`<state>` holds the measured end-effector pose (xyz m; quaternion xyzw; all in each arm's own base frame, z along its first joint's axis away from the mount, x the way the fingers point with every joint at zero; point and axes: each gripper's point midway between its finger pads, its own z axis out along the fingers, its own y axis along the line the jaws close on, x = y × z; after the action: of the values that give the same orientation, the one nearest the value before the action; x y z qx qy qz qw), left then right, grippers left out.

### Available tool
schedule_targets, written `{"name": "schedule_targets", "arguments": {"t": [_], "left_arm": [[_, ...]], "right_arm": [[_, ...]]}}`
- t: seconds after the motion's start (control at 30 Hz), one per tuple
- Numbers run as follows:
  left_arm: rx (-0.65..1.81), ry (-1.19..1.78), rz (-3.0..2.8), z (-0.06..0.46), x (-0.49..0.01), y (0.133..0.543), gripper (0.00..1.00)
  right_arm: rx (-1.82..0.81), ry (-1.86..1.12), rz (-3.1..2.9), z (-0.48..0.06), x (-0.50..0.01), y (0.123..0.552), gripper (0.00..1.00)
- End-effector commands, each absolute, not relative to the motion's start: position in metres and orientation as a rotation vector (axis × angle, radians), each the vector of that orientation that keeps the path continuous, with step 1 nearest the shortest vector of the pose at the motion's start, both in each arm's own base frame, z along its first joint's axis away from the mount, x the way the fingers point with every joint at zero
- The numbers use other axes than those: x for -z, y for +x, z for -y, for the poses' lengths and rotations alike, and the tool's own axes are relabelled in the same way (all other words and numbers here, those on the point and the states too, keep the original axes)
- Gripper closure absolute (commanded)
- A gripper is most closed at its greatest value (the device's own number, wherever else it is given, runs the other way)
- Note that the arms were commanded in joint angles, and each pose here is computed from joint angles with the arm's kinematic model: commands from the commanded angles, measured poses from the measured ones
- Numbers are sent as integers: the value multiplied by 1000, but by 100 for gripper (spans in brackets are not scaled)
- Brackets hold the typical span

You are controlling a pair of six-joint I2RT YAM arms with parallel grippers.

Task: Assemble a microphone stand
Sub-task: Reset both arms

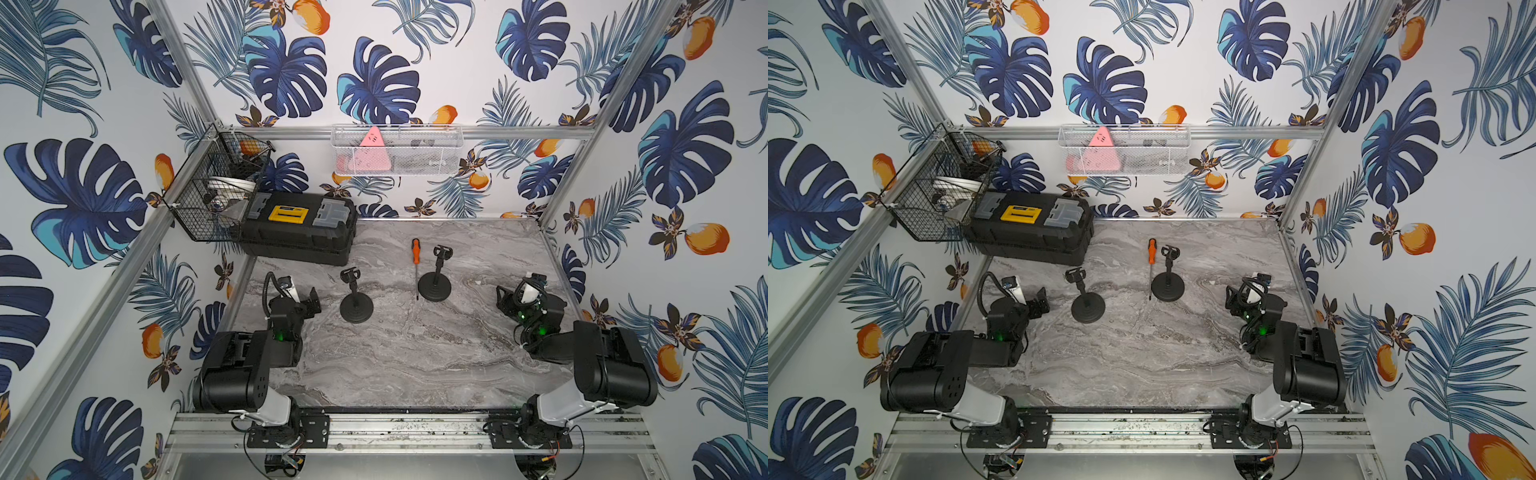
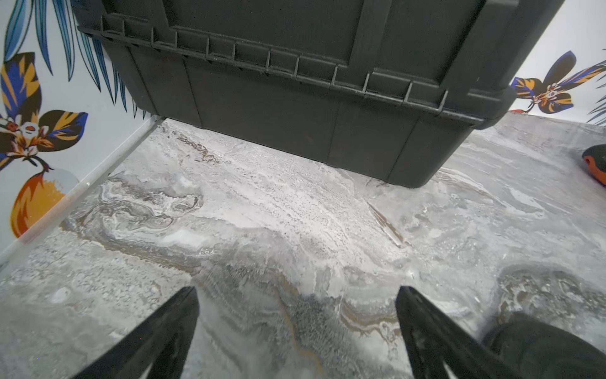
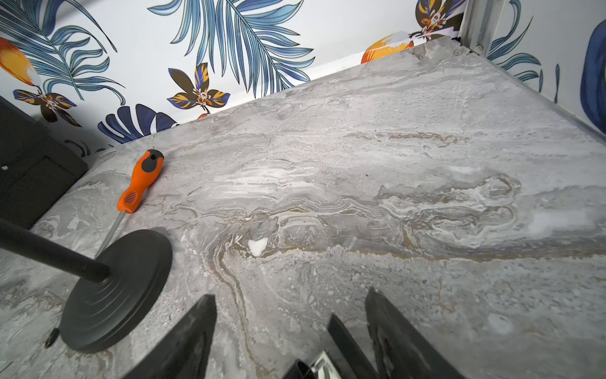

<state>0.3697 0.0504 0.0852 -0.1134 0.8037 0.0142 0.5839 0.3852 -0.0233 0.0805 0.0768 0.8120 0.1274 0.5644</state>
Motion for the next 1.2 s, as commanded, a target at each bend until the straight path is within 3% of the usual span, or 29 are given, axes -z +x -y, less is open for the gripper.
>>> {"name": "schedule_targets", "arguments": {"t": [0.0,0.2,0.77,0.8,0.83,0.87,1.17], "left_arm": [[18,-191,-1803,-38,-103,378,1],[30,-38,-1829,-8,-85,387,1],[-5,-10,-1913,0,-76,399,1],[-5,-13,-1911,0,-77,399,1],[-5,-13,-1908,0,-77,399,1],[-5,-9,-1913,0,-77,399,1],[-10,-12,-1917,0,-75,400,1]], "right_arm": [[-277,165,-1869,26,-92,391,24],[-265,174,-1887,28,-91,396,23],[-159,171,-1939,23,-73,404,21],[-146,172,-1949,22,-73,404,20],[-132,174,-1948,22,-72,405,4],[-121,172,-1937,22,-73,406,0],[-118,176,-1942,22,-72,405,0]]}}
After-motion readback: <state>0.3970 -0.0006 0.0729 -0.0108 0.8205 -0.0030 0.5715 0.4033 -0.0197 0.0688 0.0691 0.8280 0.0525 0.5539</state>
